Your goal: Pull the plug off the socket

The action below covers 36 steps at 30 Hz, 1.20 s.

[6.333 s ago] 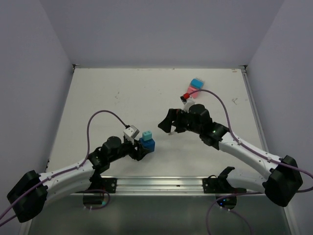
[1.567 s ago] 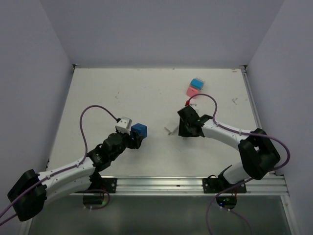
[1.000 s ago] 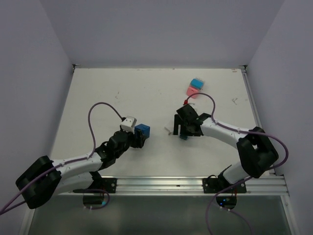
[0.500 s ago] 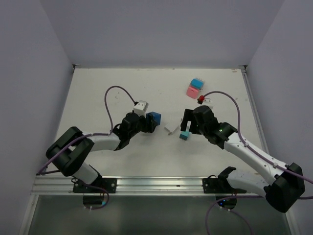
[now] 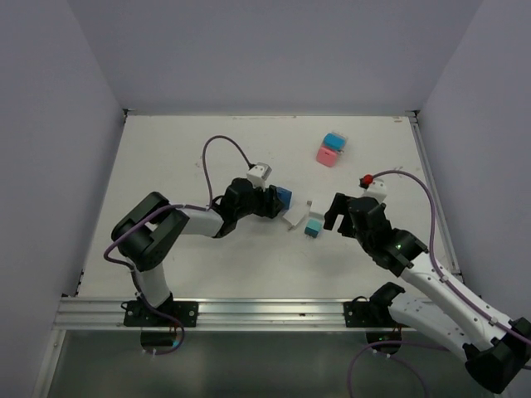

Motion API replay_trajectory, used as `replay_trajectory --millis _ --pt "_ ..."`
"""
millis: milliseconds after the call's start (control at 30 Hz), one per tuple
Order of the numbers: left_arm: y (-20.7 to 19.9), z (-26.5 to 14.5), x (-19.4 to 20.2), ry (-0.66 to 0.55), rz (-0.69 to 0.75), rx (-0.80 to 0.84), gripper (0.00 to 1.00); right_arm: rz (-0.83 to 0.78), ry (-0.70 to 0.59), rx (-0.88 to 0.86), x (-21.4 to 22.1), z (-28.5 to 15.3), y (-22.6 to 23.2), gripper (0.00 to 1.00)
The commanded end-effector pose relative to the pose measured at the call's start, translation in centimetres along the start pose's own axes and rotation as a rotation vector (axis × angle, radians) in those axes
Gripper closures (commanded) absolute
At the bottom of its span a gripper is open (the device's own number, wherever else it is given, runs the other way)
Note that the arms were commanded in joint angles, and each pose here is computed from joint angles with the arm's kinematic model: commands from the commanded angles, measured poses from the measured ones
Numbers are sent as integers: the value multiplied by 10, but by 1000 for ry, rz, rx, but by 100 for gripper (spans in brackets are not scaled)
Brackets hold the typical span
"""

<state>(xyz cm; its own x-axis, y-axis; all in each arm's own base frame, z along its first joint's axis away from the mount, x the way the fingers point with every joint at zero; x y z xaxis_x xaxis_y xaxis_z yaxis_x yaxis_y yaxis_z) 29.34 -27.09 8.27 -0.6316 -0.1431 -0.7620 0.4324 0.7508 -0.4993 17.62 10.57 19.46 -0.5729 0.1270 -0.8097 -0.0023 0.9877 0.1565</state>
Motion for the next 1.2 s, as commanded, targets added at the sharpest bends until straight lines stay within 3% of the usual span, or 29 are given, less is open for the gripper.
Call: replay_trajectory --millis 0,200,300,600,667,767,800,1167 --pt "-13 18 -16 -26 13 80 58 31 -9 23 3 0 -4 11" --pt "-18 42 -10 35 -26 130 55 39 -4 13 7 -4 -7 11" --pt "-18 48 -11 46 -34 127 43 43 -2 15 8 -6 -8 11" --pt "-13 51 -19 39 -39 68 22 50 2 8 10 -7 -9 11" --pt "-10 50 -21 41 -49 60 12 52 3 6 9 -7 -8 11" --pt "-5 47 -28 32 -78 44 7 53 2 3 8 -9 -8 11" --pt "-4 46 -29 31 -86 44 1 53 2 3 8 -9 -8 11" --pt "-21 -2 -92 -78 -99 46 0 38 -16 16 2 -10 -8 7"
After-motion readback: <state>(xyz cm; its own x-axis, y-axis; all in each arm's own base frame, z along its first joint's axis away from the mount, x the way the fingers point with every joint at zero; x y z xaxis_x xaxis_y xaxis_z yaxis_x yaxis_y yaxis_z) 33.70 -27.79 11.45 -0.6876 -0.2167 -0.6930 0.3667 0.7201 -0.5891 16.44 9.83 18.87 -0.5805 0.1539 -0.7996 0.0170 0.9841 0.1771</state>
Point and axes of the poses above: each gripper's point midway between its finger pads, its own z axis out along the fingers, its own y axis along the line the jaws close on, x = y × z, the point moved 7 cm from there along -z, back along the fingers, and after that the axes turned 9 degrees about -z, right-handed, at the moved point
